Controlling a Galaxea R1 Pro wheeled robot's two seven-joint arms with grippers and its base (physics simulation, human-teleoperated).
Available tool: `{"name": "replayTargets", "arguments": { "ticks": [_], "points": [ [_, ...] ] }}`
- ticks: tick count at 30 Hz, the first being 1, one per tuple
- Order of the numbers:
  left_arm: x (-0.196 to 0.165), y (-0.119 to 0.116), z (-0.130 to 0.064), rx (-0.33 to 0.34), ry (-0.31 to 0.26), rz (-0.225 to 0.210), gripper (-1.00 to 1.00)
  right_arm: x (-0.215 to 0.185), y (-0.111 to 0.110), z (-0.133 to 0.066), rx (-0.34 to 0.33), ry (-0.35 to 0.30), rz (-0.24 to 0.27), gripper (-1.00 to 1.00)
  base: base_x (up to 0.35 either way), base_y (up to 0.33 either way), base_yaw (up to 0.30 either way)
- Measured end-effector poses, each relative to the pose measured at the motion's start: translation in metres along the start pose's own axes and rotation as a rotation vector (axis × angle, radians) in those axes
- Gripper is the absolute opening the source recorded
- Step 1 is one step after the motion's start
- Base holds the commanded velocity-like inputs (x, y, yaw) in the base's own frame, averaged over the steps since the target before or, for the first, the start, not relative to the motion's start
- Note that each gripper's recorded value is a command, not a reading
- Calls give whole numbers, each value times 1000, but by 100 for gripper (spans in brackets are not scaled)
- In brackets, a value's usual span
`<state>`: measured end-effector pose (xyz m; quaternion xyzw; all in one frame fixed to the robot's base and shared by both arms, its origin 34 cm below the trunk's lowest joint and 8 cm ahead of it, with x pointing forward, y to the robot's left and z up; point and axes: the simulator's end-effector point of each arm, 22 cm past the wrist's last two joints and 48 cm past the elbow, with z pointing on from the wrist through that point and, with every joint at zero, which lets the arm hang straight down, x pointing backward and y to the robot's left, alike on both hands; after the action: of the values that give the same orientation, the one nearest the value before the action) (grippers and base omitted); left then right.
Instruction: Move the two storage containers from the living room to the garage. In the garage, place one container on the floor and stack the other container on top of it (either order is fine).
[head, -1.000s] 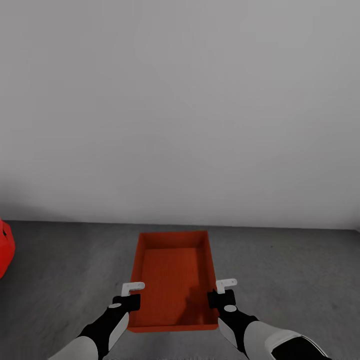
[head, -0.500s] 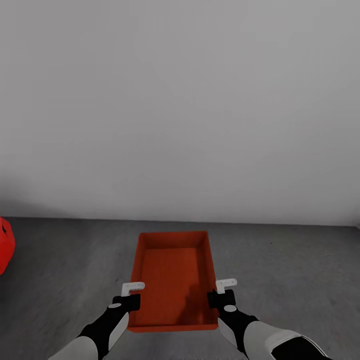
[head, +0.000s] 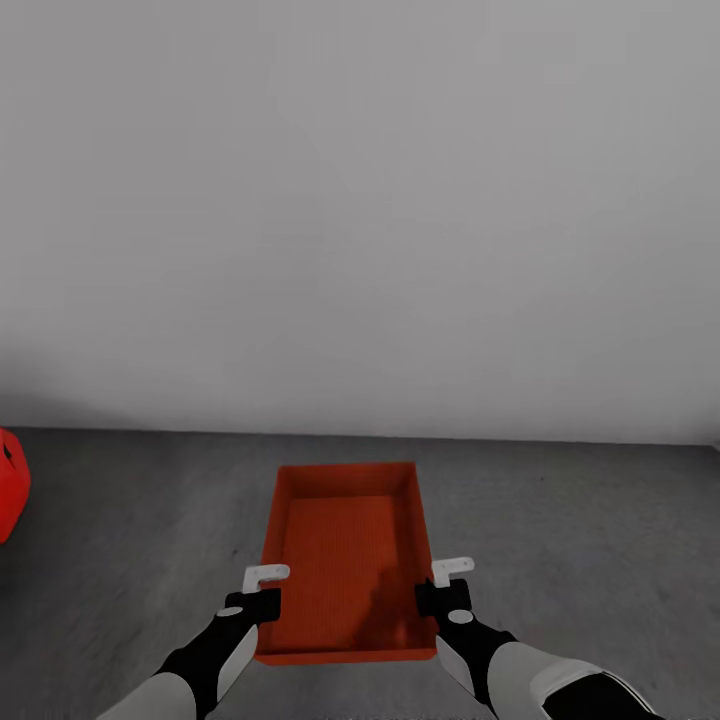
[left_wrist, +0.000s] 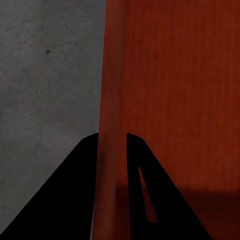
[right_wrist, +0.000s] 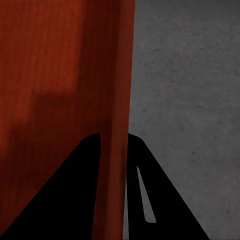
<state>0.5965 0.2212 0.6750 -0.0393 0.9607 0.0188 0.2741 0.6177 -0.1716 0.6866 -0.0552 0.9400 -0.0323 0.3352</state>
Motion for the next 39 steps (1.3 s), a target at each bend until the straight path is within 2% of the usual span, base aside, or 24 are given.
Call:
{"name": "replayTargets", "arguments": {
  "ticks": [18,32,39],
  "points": [
    [14,1,7,-1,29,3,-100,16,3,5,-3,29,-1,-100,0,0,-8],
    [24,2,11,-2,48,3,-100,26,4,9,-5,47,-1,-100,0,0,-158],
    [25,2,12,-2,49,3,-100,26,4,9,-5,49,-2,-100,0,0,-41]
  ]
}}
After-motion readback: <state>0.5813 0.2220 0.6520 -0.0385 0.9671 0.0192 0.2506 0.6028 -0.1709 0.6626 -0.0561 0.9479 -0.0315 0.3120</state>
